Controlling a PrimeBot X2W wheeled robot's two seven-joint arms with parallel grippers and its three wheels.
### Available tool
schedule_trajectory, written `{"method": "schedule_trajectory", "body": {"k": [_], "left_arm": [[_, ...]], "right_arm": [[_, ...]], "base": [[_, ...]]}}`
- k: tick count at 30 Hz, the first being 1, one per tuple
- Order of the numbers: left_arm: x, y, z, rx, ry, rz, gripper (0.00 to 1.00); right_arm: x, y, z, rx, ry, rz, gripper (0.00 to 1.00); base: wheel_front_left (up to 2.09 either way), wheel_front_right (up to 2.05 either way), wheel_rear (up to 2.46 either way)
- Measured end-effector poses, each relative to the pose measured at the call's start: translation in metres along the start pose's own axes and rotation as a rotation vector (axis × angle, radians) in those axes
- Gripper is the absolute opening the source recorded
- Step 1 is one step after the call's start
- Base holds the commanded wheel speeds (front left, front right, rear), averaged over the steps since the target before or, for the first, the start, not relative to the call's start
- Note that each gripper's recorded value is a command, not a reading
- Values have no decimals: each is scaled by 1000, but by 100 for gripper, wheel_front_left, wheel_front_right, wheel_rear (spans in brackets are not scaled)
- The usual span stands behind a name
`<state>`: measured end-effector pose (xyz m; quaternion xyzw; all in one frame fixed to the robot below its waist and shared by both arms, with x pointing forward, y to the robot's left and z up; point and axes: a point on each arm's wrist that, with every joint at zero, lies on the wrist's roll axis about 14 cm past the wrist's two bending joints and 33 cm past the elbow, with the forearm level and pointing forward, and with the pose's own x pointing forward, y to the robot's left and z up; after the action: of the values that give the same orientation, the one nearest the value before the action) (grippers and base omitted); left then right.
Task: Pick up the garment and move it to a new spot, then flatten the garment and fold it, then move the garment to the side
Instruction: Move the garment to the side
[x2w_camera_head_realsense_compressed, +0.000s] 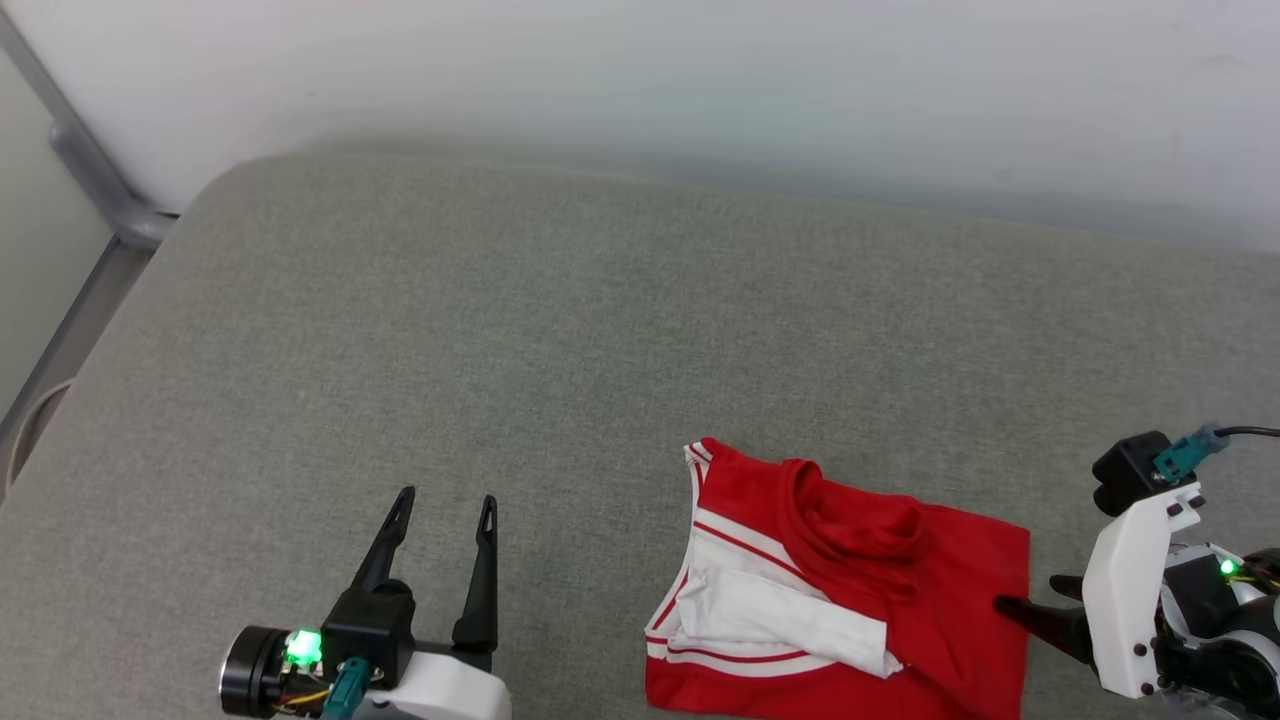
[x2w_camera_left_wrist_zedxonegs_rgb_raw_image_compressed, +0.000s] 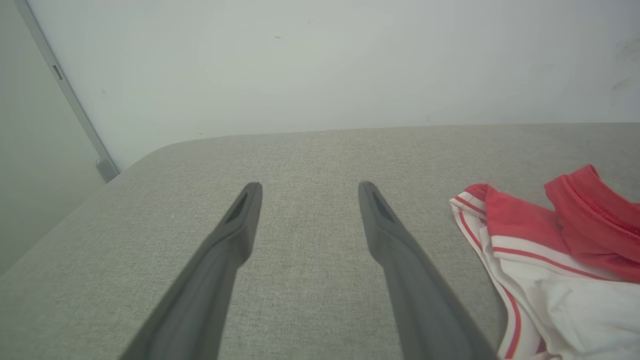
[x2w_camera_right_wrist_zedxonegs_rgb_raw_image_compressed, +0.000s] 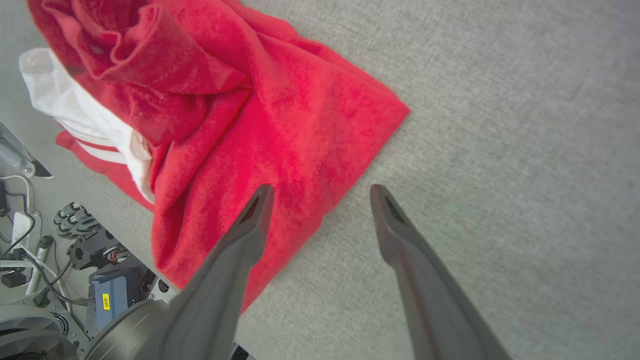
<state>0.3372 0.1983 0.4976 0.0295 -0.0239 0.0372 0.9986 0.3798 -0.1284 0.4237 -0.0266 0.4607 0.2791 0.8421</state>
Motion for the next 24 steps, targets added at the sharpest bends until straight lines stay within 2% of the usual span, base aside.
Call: {"method": "schedule_trajectory", "body": {"k": [10,17,18,19,20,24], "left_arm": [[13,3,-8,2,28,16,100],[15,6,-13,6,43,24,100],[15,7,-12,6,41,25,100],[15,7,-12,7,41,26,100],[15,6,-12,7,41,24,100],[15,3,-11,3,35,14,100]], "right_arm": [[45,10,-26,98,96,85,100],[60,16,-40,87,110,101,100],[60,16,-39,83,99,99,44],[59,15,-38,86,82,95,15],[59,14,-37,92,65,92,0],[54,13,-19,62,-26,80,0]], "base": [[0,0,0],[0,0,0],[0,0,0],[0,0,0],[0,0,0],[0,0,0]]}}
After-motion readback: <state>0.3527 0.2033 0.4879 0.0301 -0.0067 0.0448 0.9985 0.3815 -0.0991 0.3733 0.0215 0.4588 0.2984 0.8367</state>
